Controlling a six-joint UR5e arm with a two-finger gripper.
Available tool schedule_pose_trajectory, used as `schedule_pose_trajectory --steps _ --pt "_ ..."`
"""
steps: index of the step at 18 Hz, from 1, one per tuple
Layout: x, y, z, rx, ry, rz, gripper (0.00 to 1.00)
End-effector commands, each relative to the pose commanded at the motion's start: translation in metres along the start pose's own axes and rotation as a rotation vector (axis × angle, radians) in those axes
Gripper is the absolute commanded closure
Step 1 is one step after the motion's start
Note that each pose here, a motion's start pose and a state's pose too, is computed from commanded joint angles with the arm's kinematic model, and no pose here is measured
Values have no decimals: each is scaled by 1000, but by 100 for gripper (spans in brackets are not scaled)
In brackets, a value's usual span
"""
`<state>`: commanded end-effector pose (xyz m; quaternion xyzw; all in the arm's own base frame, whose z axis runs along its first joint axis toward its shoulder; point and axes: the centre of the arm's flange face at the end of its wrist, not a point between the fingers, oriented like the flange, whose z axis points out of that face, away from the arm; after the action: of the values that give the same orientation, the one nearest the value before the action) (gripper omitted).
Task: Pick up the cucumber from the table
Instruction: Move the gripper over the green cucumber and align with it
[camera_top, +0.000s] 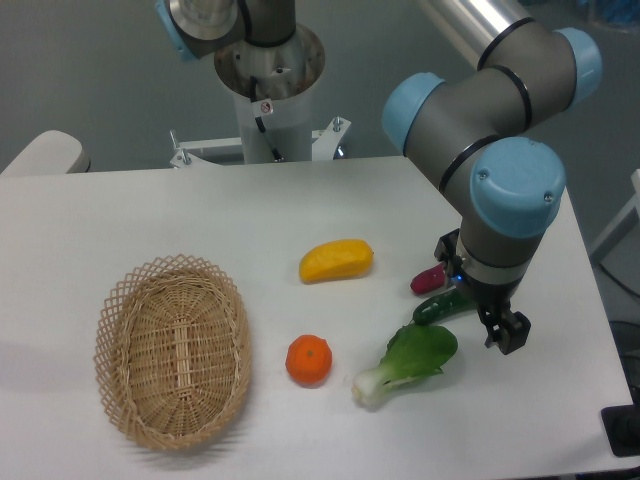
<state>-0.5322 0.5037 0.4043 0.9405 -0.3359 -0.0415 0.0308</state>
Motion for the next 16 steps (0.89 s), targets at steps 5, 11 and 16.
schedule_pose_trajectory --steps 5,11,16 --pt "3 -2 7 3 13 3 0" --pt "8 -9 26 1 19 -6 0" --pt "24 -20 66 -9 4 -6 0"
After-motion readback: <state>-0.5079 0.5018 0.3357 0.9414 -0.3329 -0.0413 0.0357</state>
